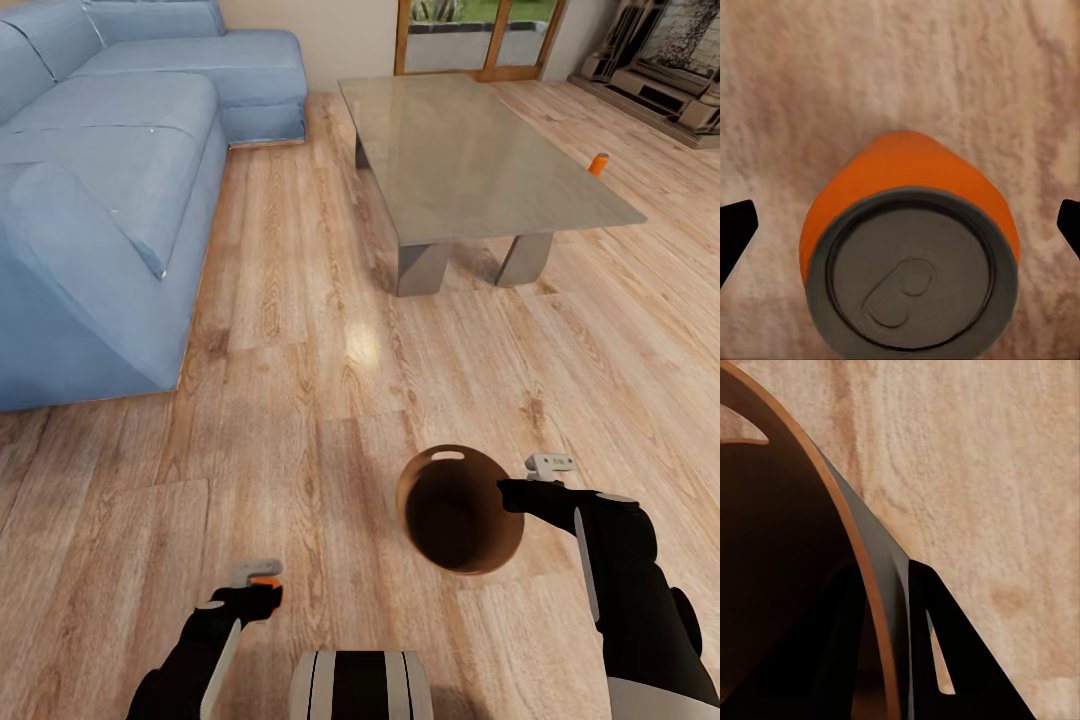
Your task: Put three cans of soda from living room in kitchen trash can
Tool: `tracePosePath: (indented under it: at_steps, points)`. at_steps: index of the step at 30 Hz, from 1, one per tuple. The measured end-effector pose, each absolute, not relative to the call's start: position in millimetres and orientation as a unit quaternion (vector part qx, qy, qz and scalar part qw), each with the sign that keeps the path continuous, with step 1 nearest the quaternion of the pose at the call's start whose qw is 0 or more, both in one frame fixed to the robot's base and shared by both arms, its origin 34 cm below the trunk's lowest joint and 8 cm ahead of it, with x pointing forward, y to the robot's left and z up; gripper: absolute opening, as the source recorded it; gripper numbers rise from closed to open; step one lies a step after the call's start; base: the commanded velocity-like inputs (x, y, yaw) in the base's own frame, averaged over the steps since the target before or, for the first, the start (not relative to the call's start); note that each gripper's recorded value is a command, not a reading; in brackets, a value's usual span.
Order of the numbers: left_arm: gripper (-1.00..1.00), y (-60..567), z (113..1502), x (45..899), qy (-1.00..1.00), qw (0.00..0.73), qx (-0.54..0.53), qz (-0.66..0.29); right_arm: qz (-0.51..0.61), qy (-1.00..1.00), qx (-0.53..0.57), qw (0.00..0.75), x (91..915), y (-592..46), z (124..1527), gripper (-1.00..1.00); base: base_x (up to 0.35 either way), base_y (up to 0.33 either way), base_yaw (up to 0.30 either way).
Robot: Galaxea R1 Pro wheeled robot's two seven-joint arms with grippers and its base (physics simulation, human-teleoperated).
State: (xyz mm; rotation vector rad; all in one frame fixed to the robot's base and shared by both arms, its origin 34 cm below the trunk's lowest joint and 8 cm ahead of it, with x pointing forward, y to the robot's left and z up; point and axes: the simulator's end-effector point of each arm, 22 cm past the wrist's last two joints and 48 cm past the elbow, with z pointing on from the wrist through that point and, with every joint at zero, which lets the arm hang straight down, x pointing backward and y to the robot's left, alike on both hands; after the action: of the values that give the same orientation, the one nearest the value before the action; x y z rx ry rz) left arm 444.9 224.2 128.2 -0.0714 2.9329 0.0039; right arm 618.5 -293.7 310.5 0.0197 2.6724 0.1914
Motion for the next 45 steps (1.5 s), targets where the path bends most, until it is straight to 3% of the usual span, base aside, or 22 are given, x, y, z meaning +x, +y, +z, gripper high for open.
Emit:
tracePosePath:
  at_steps: [35,36,45]
  points:
    - [1.0,213.4,106.1,433.2,0.995,0.099,-0.021,-0.005,0.069,0.971,0.007,0.229,618.5,-294.3,310.5,-1.0,0.0,0.0,0.0]
    - [-1.0,211.3,102.8,433.0,0.995,0.095,-0.02,-0.007,0.069,0.971,0.007,0.229,618.5,-294.4,310.6,-1.0,0.0,0.0,0.0]
    - [-1.0,218.0,98.4,437.6,0.994,0.104,-0.023,0.014,0.069,0.971,0.007,0.229,618.3,-294.4,310.4,-1.0,0.0,0.0,0.0]
